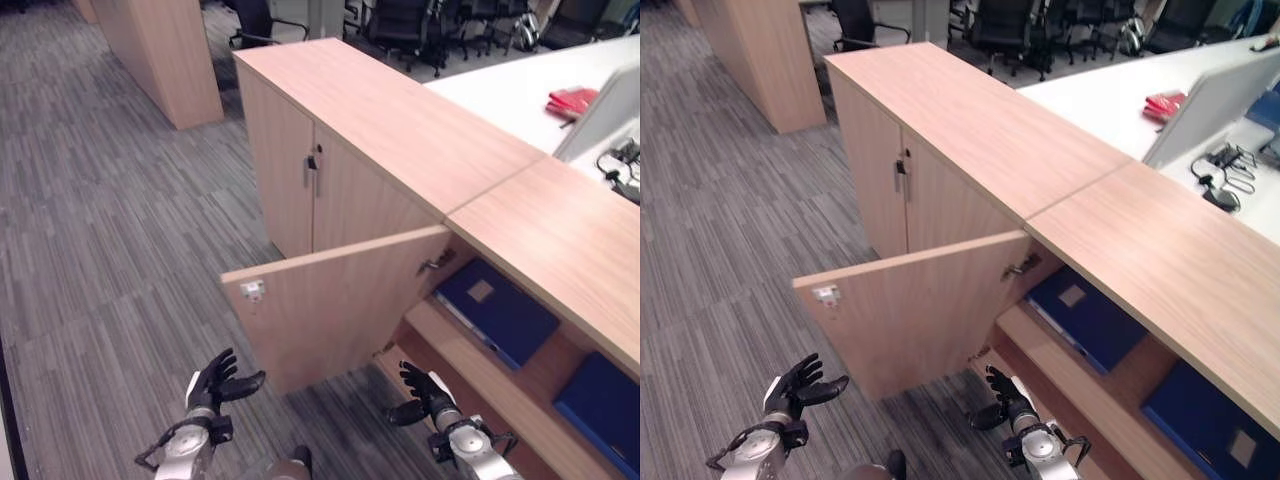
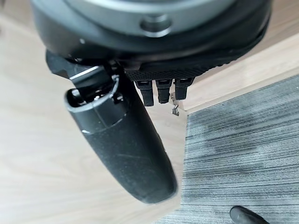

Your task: Put the empty folder in the office cabinet

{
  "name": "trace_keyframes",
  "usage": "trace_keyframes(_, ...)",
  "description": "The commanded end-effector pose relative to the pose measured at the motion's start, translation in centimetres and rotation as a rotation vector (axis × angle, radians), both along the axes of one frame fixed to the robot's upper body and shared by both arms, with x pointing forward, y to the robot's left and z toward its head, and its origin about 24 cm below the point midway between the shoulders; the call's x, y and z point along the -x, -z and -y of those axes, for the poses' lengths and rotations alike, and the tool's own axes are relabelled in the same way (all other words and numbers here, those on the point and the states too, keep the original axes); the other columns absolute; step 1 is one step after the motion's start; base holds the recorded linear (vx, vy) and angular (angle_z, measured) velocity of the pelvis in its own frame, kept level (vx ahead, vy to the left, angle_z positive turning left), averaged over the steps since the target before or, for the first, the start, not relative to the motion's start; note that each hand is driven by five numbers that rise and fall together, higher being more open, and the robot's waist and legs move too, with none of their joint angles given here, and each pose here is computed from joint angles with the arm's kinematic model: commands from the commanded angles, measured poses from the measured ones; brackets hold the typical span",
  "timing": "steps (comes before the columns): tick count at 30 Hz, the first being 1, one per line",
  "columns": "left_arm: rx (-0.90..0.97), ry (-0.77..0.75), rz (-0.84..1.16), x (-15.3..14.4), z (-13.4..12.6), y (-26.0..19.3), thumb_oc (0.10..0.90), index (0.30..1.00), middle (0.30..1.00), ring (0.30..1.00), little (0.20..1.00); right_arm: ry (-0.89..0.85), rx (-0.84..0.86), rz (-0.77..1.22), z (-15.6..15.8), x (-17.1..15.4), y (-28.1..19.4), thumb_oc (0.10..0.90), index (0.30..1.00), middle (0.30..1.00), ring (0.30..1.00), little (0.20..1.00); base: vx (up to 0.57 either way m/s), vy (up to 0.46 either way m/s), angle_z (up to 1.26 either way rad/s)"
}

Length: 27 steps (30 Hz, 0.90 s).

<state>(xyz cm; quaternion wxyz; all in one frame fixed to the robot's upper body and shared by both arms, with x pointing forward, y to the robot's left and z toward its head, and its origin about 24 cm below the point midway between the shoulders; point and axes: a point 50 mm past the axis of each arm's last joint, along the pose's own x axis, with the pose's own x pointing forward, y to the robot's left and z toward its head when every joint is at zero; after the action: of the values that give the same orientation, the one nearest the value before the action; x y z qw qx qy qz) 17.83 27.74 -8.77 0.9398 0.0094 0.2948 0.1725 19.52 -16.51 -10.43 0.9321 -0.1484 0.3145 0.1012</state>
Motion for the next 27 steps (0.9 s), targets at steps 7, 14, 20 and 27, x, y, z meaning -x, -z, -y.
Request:
trace_keyframes(7, -0.232, 0.947, -0.013, -4.8, 5.0, -3.1, 0.800, 0.900, 0.900, 0.900, 0.900, 0.096, -0.105, 0.118, 3.1, -1.2, -2.2, 0.800, 0.900, 0.900, 0.900, 0.900, 0.05, 0.033, 1.03)
trace_keyframes(14, -0.046, 0.158, 0.054, 0.9, 0.7, 0.0, 0.800, 0.900, 0.900, 0.900, 0.900, 0.247, -0.072, 0.100, 4.3, 1.5, -0.8, 0.800, 0.900, 0.900, 0.900, 0.900, 0.07, -0.076, 0.31)
trace_keyframes(20, -0.048, 0.194, 0.162, -0.2, 1.0, -2.0, 0.800, 0.900, 0.900, 0.900, 0.900, 0.276, -0.048, 0.072, 5.2, 1.9, -0.5, 0.800, 0.900, 0.900, 0.900, 0.900, 0.03, -0.084, 0.17)
trace_keyframes(27, -0.035, 0.200, 0.216, -0.9, 1.4, -2.8, 0.800, 0.900, 0.900, 0.900, 0.900, 0.293, -0.030, 0.053, 6.1, 2.4, -0.4, 0.800, 0.900, 0.900, 0.900, 0.900, 0.00, -0.108, 0.00)
